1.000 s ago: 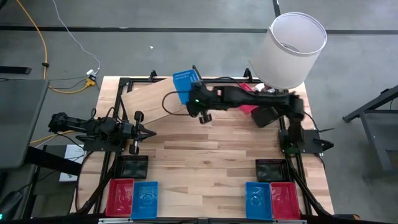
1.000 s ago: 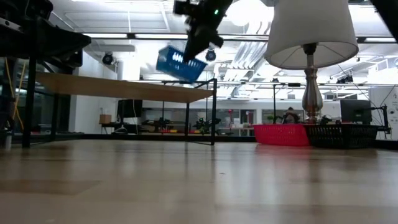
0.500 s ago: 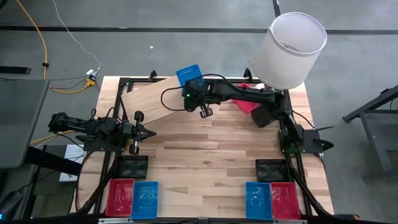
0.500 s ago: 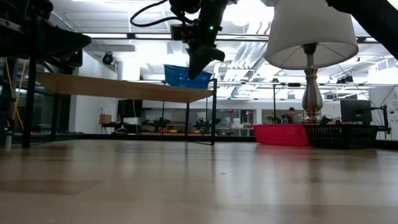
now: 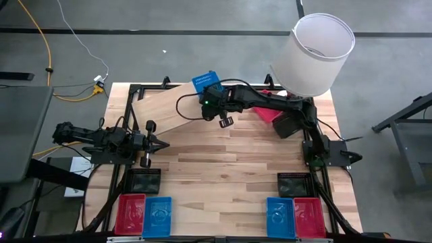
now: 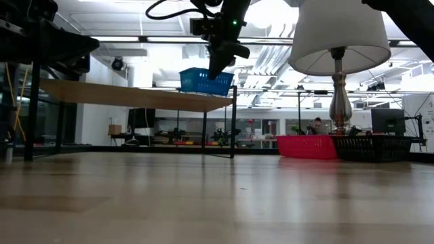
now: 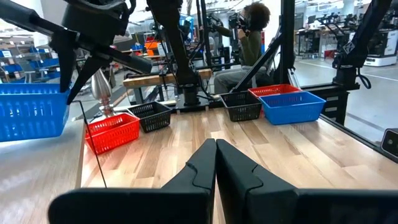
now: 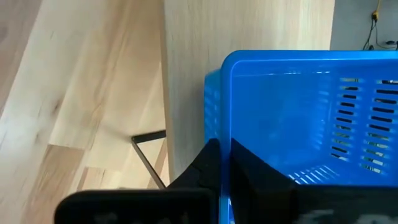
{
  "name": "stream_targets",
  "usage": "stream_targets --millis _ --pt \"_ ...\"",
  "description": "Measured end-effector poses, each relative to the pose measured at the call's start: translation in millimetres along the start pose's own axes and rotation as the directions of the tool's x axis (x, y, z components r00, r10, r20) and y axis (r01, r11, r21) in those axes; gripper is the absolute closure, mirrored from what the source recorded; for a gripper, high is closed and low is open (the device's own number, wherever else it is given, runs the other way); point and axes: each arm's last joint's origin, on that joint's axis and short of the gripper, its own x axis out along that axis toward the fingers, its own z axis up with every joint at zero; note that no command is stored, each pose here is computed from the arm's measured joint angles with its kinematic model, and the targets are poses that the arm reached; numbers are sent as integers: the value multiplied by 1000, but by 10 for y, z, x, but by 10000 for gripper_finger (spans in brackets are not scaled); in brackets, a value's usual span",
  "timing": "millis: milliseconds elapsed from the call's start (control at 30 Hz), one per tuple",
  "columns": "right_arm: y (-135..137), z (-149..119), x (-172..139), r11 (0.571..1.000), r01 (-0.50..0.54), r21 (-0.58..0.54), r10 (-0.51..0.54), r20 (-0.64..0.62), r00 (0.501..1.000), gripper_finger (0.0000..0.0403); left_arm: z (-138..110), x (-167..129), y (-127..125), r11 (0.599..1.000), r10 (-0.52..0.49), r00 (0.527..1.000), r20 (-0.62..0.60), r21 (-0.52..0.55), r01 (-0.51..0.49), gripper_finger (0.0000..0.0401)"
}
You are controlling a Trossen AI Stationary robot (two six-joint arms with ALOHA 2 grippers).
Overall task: Stack baskets on shelf by color
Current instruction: Put the top right blue bin on the shelf
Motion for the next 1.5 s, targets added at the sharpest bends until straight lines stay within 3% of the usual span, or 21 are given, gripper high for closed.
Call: stream_targets --millis 333,867,1100,1333,1500 --pt "13 7 0 999 -43 1 43 33 999 394 0 0 0 1000 0 1000 0 1 0 398" --pt "-19 19 -67 999 -34 20 33 58 998 271 0 0 0 1000 -1 1000 0 1 1 398" --pt "-132 85 -303 993 -104 63 87 231 969 258 1 0 0 1000 0 1000 0 0 0 398" --pt "-190 112 -382 992 -86 91 58 278 959 258 0 0 0 1000 -1 1000 0 0 1 398" --pt "-287 218 -365 979 -160 125 77 499 863 260 0 0 0 1000 0 1000 0 0 0 398"
